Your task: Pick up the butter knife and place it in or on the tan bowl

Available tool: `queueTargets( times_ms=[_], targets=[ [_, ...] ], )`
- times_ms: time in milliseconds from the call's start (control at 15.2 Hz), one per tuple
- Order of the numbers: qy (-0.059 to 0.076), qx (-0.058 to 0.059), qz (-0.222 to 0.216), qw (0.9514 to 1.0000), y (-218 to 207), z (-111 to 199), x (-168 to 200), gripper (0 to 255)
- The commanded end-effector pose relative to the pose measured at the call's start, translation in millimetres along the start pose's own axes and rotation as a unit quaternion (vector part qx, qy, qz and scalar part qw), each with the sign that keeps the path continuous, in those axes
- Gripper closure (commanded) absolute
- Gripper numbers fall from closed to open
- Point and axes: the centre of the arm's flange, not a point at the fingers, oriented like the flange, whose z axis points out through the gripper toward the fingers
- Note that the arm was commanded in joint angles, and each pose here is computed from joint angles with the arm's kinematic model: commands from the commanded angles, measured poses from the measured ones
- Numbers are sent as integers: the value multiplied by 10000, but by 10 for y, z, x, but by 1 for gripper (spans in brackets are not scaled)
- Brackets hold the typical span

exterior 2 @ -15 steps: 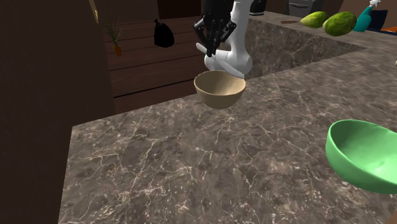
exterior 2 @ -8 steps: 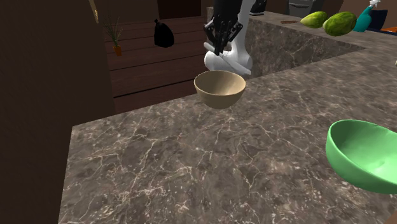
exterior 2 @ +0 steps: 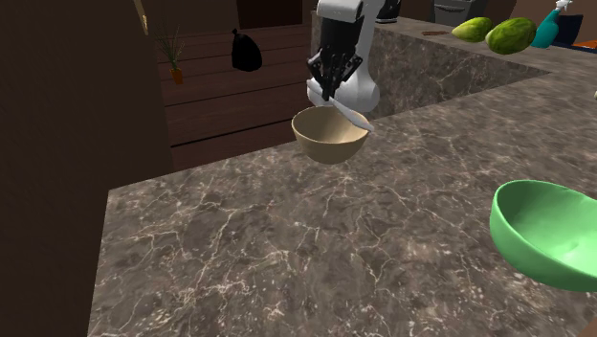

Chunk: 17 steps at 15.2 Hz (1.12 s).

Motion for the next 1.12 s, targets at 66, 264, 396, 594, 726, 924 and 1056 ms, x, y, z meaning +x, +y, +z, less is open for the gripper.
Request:
queueTargets(
  times_ms=[66,264,396,594,726,924,1056],
  targets=[
    [2,-1,0,10000,-3,173,22,255],
    [2,-1,0,10000,-8,305,40,255],
    [2,-1,0,10000,-8,305,40,255],
    [2,-1,0,10000,-8,305,40,255],
    [1,-1,0,10000,-8,305,40,255],
    [1,-1,0,10000,-8,305,40,0],
    [1,-1,0,10000,-8,305,40,0]
  ],
)
